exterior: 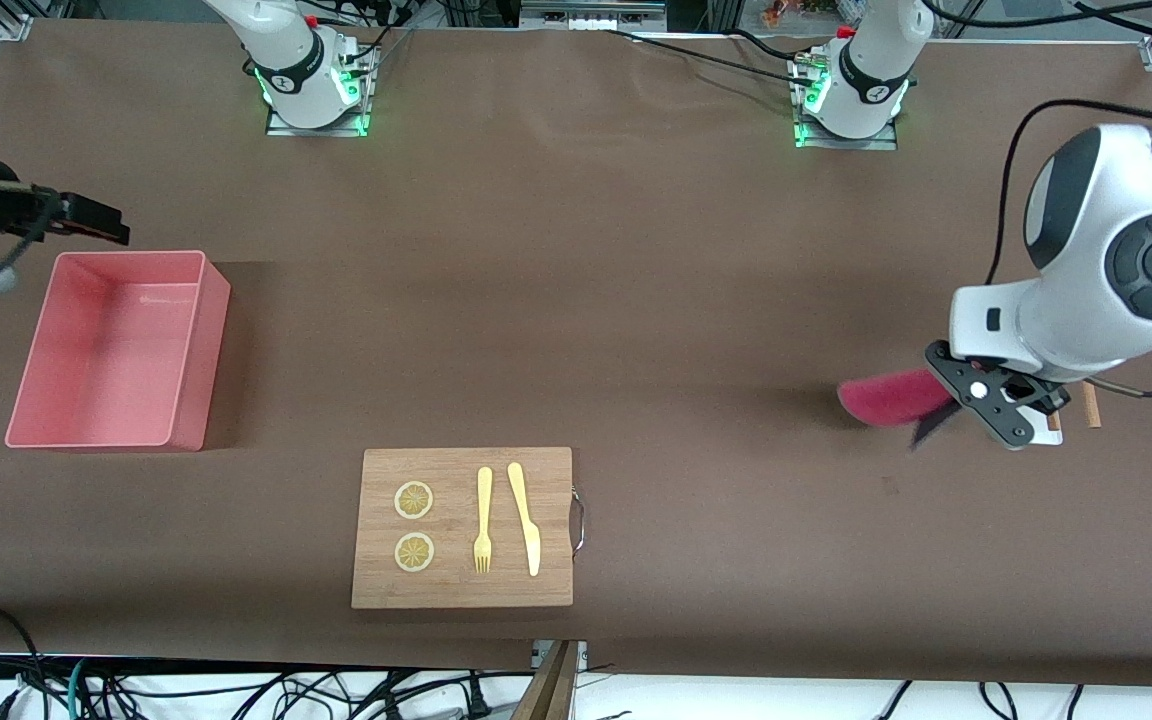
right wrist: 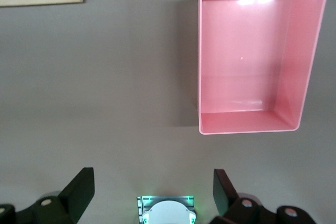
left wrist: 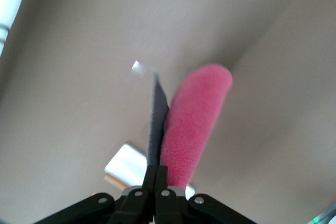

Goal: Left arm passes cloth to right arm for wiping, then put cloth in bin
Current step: 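Lift the cloth with the left gripper while the right gripper approaches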

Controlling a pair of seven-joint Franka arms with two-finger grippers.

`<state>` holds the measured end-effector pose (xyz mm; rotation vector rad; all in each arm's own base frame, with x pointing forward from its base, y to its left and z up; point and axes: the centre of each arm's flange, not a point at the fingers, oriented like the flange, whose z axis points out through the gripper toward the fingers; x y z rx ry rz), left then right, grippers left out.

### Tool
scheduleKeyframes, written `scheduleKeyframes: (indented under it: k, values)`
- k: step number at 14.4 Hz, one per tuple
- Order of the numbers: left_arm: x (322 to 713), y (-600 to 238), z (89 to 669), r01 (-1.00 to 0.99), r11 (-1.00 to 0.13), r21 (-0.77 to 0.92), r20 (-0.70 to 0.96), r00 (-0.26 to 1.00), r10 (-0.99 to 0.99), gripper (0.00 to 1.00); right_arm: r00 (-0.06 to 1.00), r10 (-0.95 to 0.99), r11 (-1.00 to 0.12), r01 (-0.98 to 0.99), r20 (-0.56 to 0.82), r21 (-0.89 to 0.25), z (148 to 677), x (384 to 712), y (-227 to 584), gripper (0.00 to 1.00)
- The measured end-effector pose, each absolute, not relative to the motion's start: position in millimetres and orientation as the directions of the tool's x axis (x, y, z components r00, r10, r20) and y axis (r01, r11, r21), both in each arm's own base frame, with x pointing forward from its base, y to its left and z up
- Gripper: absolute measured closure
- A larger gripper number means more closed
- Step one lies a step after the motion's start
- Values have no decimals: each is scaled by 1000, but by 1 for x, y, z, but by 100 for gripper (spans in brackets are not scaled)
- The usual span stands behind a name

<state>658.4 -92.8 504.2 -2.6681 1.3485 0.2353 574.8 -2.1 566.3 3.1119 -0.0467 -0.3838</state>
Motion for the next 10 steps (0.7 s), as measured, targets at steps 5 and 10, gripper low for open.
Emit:
scheduleKeyframes:
  k: [5,10]
  values:
    - [647,-155,542,-820,-571,35,-22,570,-821,98,957,10,-1000,3,-289,-26,512,600,44,0]
    - [616,-262,555,-871,-486,74,55,490,-870,98,943,-154,-981,-181,-294,-68,473,617,112,0]
